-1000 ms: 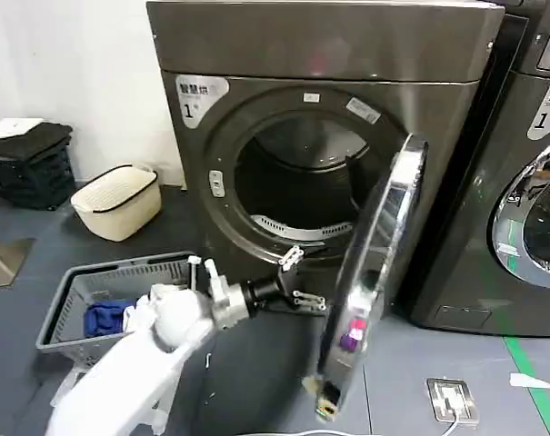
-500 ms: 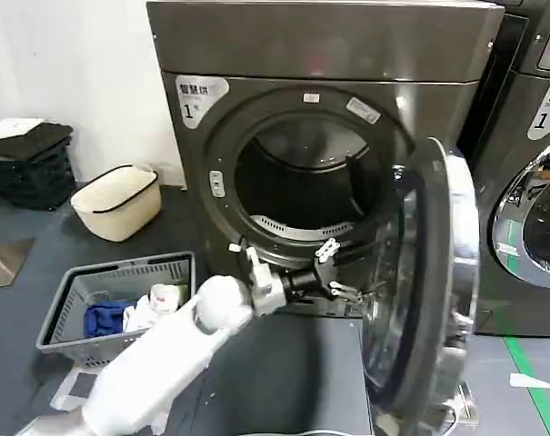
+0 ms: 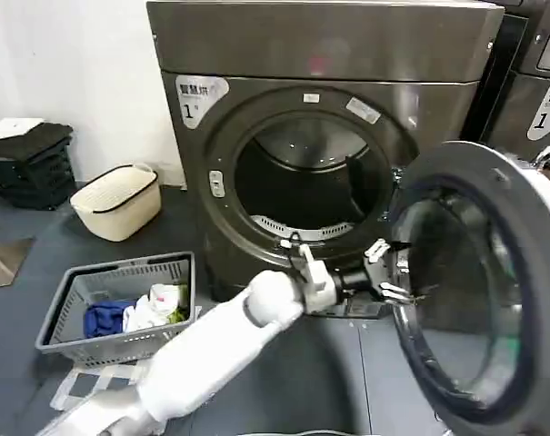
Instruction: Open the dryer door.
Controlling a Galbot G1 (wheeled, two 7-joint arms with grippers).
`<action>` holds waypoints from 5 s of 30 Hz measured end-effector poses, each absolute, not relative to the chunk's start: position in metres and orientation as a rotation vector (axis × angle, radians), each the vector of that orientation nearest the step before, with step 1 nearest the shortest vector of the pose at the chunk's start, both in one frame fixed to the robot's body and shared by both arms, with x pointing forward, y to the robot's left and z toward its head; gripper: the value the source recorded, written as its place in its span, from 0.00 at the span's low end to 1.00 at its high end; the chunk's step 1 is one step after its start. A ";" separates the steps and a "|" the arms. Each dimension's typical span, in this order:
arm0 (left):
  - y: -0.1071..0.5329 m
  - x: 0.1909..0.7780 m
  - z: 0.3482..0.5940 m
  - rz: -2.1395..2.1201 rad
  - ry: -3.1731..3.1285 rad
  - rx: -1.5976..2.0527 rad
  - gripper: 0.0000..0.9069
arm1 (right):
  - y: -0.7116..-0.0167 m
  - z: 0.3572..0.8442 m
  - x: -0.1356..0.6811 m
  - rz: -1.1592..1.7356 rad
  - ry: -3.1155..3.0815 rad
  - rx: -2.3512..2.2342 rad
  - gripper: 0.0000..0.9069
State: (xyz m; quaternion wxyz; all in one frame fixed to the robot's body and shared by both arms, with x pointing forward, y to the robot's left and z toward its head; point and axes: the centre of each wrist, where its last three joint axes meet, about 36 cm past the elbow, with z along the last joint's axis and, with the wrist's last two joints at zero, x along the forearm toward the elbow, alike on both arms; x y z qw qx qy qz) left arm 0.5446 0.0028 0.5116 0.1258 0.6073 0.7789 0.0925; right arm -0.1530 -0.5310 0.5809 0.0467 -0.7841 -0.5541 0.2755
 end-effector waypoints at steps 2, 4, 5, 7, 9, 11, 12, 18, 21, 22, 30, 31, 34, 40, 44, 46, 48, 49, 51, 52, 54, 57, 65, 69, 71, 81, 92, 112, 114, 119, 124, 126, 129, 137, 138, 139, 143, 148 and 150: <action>-0.009 0.547 0.512 0.264 2.265 1.777 1.00 | -0.529 0.586 -0.156 0.841 -1.658 -2.415 1.00; -0.018 0.549 0.514 0.258 2.264 1.780 1.00 | -0.527 0.591 -0.158 0.838 -1.622 -2.436 1.00; -0.023 0.550 0.514 0.254 2.264 1.783 1.00 | -0.526 0.593 -0.159 0.840 -1.606 -2.445 1.00; -0.030 0.552 0.515 0.248 2.265 1.784 1.00 | -0.524 0.598 -0.162 0.854 -1.573 -2.466 1.00; -0.036 0.554 0.516 0.246 2.268 1.783 1.00 | -0.522 0.602 -0.164 0.868 -1.551 -2.485 1.00; -0.042 0.555 0.518 0.248 2.271 1.782 1.00 | -0.521 0.604 -0.166 0.881 -1.538 -2.498 1.00; -0.046 0.556 0.519 0.254 2.274 1.781 1.00 | -0.520 0.606 -0.166 0.889 -1.535 -2.502 1.00; -0.062 0.561 0.523 0.246 2.292 1.783 1.00 | -0.518 0.610 -0.163 0.914 -1.541 -2.512 1.00; -0.070 0.564 0.526 0.241 2.294 1.779 1.00 | -0.517 0.612 -0.164 0.917 -1.536 -2.516 1.00; -0.072 0.565 0.527 0.237 2.297 1.776 1.00 | -0.517 0.612 -0.164 0.918 -1.534 -2.518 1.00; -0.083 0.577 0.534 0.229 2.373 1.723 1.00 | -0.517 0.613 -0.170 0.926 -1.517 -2.520 1.00; -0.082 0.579 0.532 0.228 2.393 1.717 1.00 | -0.517 0.613 -0.170 0.927 -1.516 -2.520 1.00; -0.079 0.585 0.534 0.224 2.439 1.701 1.00 | -0.517 0.613 -0.170 0.927 -1.517 -2.519 1.00; -0.082 0.576 0.538 0.200 2.462 1.764 1.00 | -0.520 0.609 -0.171 0.903 -1.522 -2.507 1.00; -0.088 0.553 0.551 0.145 2.420 1.844 1.00 | -0.522 0.606 -0.171 0.882 -1.539 -2.499 1.00; -0.089 0.536 0.561 0.108 2.383 1.877 1.00 | -0.523 0.604 -0.172 0.876 -1.547 -2.492 1.00; -0.072 0.526 0.565 0.106 2.373 1.880 1.00 | -0.524 0.601 -0.173 0.876 -1.554 -2.487 1.00; -0.058 0.524 0.563 0.113 2.390 1.876 1.00 | -0.524 0.600 -0.173 0.875 -1.555 -2.484 1.00; -0.027 0.520 0.560 0.133 2.439 1.852 1.00 | -0.525 0.600 -0.175 0.876 -1.557 -2.481 1.00; -0.010 0.518 0.559 0.138 2.470 1.838 1.00 | -0.525 0.599 -0.176 0.877 -1.557 -2.481 1.00; 0.018 0.511 0.559 0.134 2.533 1.815 1.00 | -0.526 0.599 -0.180 0.876 -1.553 -2.481 1.00; 0.055 0.500 0.562 0.126 2.640 1.764 1.00 | -0.527 0.599 -0.186 0.864 -1.553 -2.479 1.00; 0.141 0.473 0.576 0.129 2.907 1.570 1.00 | -0.532 0.597 -0.185 0.838 -1.610 -2.456 1.00; 0.187 0.468 0.580 0.123 3.106 1.394 1.00 | -0.538 0.590 -0.176 0.814 -1.673 -2.430 1.00; 0.210 0.469 0.582 0.110 3.229 1.281 1.00 | -0.540 0.587 -0.172 0.804 -1.702 -2.416 1.00; 0.309 0.472 0.590 0.046 3.687 0.485 1.00 | -0.548 0.580 -0.160 0.766 -1.787 -2.390 1.00; 0.366 0.489 0.597 -0.362 3.932 0.002 1.00 | -0.548 0.576 -0.158 0.750 -1.848 -2.388 1.00; 0.393 0.548 0.597 -0.850 3.947 -0.079 1.00 | -0.545 0.560 -0.149 0.763 -1.923 -2.355 1.00; 0.391 0.553 0.598 -0.862 3.945 -0.069 1.00 | -0.546 0.559 -0.150 0.763 -1.921 -2.357 1.00; 0.386 0.561 0.600 -0.867 3.941 -0.053 1.00 | -0.546 0.560 -0.153 0.769 -1.916 -2.358 1.00; 0.384 0.567 0.600 -0.869 3.941 -0.052 1.00 | -0.546 0.559 -0.153 0.767 -1.916 -2.359 1.00; 0.384 0.568 0.598 -0.854 3.946 -0.069 1.00 | -0.546 0.558 -0.152 0.767 -1.920 -2.355 1.00; 0.386 0.569 0.596 -0.833 3.949 -0.101 1.00 | -0.547 0.556 -0.151 0.767 -1.922 -2.351 1.00; 0.405 0.582 0.598 -0.797 3.916 -0.271 1.00 | -0.550 0.553 -0.150 0.788 -1.922 -2.337 1.00; 0.409 0.584 0.597 -0.791 3.914 -0.301 1.00 | -0.550 0.553 -0.149 0.788 -1.924 -2.335 1.00; 0.414 0.586 0.595 -0.773 3.912 -0.349 1.00 | -0.550 0.553 -0.149 0.789 -1.925 -2.335 1.00; 0.434 0.586 0.586 -0.727 3.910 -0.507 1.00 | -0.552 0.553 -0.149 0.789 -1.926 -2.335 1.00; 0.457 0.583 0.576 -0.762 3.902 -0.641 1.00 | -0.553 0.551 -0.149 0.791 -1.930 -2.331 1.00; 0.463 0.581 0.572 -0.752 3.901 -0.685 1.00 | -0.554 0.549 -0.147 0.790 -1.934 -2.326 1.00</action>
